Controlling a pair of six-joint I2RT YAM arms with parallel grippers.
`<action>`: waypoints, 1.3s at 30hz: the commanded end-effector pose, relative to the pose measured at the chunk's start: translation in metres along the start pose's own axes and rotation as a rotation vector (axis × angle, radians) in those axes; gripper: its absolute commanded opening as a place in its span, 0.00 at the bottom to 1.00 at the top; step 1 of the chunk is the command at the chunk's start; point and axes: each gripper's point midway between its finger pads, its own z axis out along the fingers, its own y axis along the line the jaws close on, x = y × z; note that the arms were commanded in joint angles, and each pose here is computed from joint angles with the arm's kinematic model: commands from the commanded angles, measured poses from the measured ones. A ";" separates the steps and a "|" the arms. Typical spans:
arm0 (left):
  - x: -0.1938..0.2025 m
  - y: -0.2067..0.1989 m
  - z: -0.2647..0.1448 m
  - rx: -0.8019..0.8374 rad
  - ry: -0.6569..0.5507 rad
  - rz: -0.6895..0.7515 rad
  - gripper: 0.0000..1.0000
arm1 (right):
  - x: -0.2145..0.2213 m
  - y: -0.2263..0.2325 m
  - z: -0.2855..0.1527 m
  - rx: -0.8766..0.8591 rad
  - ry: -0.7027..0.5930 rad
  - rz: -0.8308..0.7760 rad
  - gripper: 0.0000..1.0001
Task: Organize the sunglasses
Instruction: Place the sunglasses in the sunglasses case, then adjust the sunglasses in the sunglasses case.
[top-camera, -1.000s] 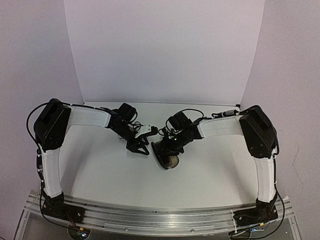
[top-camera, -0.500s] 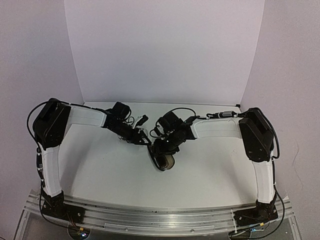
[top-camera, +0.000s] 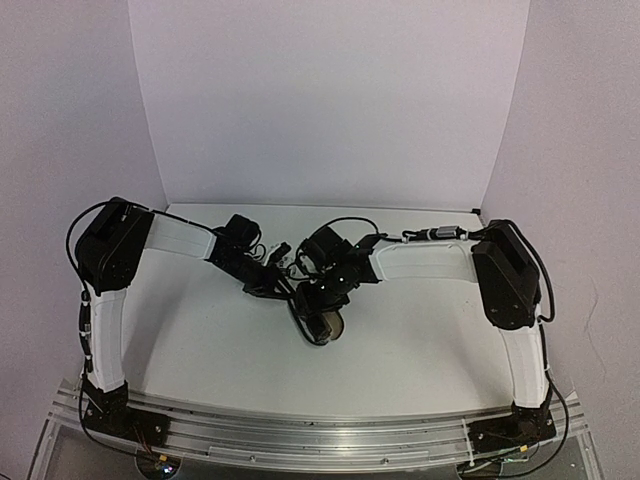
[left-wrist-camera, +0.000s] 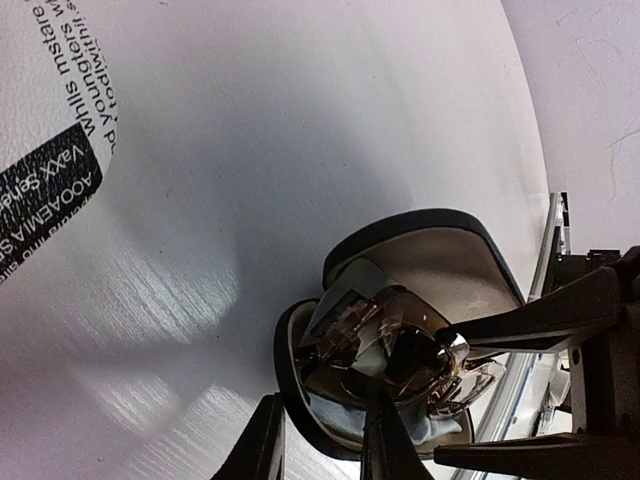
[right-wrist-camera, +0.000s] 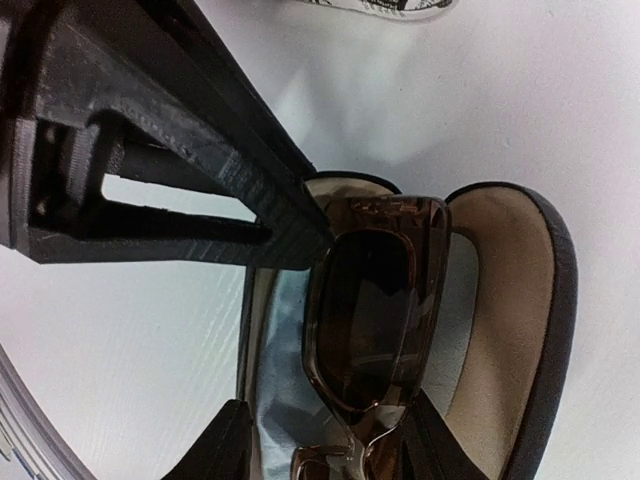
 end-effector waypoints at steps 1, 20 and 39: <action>0.005 0.004 -0.001 0.004 0.020 -0.018 0.17 | -0.022 0.007 -0.015 0.007 -0.049 -0.031 0.43; 0.008 0.010 -0.001 0.025 -0.015 -0.010 0.09 | -0.027 -0.023 -0.045 0.166 -0.137 0.038 0.54; 0.008 0.004 -0.001 0.066 -0.015 -0.024 0.07 | -0.003 0.016 -0.011 0.164 -0.138 -0.015 0.22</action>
